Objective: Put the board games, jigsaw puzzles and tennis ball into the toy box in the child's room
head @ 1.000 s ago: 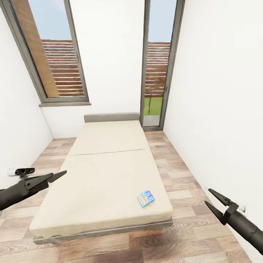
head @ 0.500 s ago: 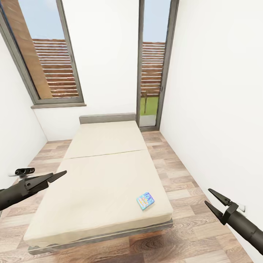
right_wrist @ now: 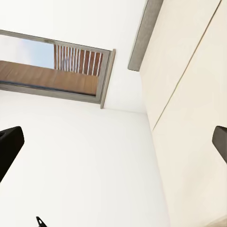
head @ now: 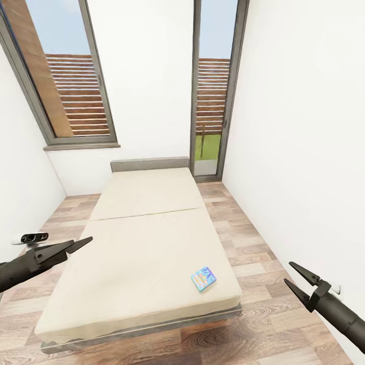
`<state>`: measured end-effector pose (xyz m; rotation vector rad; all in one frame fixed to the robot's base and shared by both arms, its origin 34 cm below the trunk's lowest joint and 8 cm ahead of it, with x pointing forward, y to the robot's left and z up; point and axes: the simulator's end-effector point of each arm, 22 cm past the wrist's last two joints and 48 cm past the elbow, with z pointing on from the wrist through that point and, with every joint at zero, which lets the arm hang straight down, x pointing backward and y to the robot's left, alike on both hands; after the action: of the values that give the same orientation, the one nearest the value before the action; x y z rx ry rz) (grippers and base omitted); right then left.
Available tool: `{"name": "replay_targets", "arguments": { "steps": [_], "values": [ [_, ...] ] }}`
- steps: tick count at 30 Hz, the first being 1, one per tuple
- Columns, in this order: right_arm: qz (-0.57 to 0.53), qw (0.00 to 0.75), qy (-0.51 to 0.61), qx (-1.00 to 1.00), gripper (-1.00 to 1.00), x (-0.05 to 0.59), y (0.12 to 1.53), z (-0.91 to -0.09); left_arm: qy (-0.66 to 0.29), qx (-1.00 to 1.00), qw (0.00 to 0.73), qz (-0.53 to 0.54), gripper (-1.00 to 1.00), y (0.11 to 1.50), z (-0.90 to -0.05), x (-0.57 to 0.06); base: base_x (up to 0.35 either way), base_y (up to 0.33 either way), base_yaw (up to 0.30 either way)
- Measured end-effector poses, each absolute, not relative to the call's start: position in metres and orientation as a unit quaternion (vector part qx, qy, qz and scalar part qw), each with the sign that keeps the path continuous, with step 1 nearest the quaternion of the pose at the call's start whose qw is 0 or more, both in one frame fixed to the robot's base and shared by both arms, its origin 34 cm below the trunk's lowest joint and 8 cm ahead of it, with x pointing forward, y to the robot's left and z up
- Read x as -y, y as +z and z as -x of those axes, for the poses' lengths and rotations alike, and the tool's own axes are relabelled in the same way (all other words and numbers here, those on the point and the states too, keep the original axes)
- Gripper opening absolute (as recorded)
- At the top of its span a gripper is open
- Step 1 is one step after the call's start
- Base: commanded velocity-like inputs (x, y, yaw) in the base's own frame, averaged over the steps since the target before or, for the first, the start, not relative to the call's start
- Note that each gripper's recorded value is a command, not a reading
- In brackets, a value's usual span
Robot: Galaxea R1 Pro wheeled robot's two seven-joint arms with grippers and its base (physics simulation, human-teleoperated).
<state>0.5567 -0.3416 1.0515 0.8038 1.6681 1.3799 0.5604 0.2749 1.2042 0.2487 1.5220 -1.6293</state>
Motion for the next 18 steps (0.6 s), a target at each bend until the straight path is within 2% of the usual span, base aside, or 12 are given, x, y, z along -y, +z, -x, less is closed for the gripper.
{"name": "replay_targets", "arguments": {
  "steps": [7, 12, 18],
  "values": [
    [-0.318, 0.403, 0.546, -0.661, 1.00, 0.3411, 1.0510, -0.5567, -0.654, -0.611, 0.434, -0.100, 1.00, 1.2041, -0.5604, -0.2749, 0.000, 0.000, 0.076],
    [-0.321, 0.400, 0.541, -0.666, 1.00, 0.3416, 1.0474, -0.5566, -0.654, -0.611, 0.434, -0.100, 1.00, 1.2043, -0.5603, -0.2749, 0.016, 0.000, 0.161],
    [-0.324, 0.398, 0.536, -0.670, 1.00, 0.3419, 1.0447, -0.5566, -0.654, -0.611, 0.434, -0.100, 1.00, 1.2044, -0.5601, -0.2749, 0.110, 0.015, 0.186]
  ]
}}
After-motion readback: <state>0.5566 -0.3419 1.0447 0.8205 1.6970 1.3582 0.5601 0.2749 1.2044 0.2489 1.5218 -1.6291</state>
